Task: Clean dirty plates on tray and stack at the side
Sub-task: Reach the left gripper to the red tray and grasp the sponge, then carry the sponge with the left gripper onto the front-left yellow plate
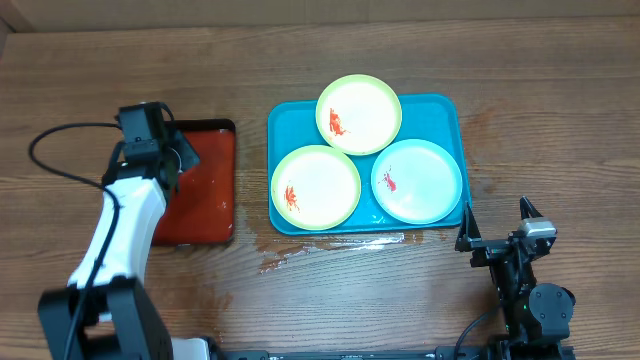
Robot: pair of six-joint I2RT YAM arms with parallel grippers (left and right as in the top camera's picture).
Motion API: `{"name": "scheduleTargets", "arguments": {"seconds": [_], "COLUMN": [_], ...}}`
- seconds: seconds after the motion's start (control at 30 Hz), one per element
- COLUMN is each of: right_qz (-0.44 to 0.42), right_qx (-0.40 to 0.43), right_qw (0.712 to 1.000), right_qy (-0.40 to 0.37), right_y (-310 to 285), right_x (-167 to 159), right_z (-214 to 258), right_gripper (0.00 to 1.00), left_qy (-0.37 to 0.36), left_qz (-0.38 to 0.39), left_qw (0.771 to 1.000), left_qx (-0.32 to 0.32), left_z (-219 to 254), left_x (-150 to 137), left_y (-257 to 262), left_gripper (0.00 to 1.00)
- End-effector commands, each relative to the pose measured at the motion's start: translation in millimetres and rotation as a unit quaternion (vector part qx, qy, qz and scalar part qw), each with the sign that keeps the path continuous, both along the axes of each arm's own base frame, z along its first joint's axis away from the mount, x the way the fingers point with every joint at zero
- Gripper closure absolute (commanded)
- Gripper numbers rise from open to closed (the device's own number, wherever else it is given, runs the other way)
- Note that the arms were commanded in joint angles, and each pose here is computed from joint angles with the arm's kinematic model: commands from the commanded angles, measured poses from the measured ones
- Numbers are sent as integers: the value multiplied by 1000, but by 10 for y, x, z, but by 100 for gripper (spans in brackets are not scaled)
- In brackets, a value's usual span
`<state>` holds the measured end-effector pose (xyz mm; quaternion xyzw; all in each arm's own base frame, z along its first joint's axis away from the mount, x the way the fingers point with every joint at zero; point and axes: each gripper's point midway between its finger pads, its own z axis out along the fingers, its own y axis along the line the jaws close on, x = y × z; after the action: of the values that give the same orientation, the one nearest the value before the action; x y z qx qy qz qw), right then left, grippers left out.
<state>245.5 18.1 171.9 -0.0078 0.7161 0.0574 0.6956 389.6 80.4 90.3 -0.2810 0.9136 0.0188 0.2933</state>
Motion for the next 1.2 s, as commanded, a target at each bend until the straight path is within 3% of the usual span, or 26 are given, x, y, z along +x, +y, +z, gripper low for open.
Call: {"name": "scheduleTargets", "arguments": {"seconds": [0.0, 0.1, 0.27, 0.4, 0.5, 0.7, 0.97, 1.17], "right_qz": [-2, -2, -2, -2, -2, -2, -2, -2], "right_qx": [0, 0, 0, 0, 0, 0, 0, 0], "right_qw": [1000, 1000, 1000, 1000, 1000, 1000, 1000, 1000], "right_qy": [-2, -2, -2, -2, -2, -2, -2, -2], "right_y": [-8, -8, -8, -8, -8, -8, -8, -8], "right_x": [3, 3, 3, 3, 3, 3, 3, 3], "right_z": [-16, -16, -16, -16, -16, -16, -16, -16], "right_gripper": [0, 0, 0, 0, 0, 0, 0, 0], "left_qy": [82, 86, -19, -69, -46, 4, 61, 121], "left_qz": [-18, -42, -58, -161, -221, -323, -350, -362], "left_qw": [996, 995, 998, 976, 959, 934, 927, 918], "left_qx": [-16, -7, 0, -130, -170, -155, -122, -111], "left_z": [-562, -439, 731, 1039, 940, 671, -10, -575], "left_x": [-182, -186, -68, -142, -232, -319, -222, -294], "left_y": [-59, -67, -125, -743, -1098, -1810, -2501, -2671], "left_gripper": [96, 96, 96, 96, 96, 96, 96, 96]}}
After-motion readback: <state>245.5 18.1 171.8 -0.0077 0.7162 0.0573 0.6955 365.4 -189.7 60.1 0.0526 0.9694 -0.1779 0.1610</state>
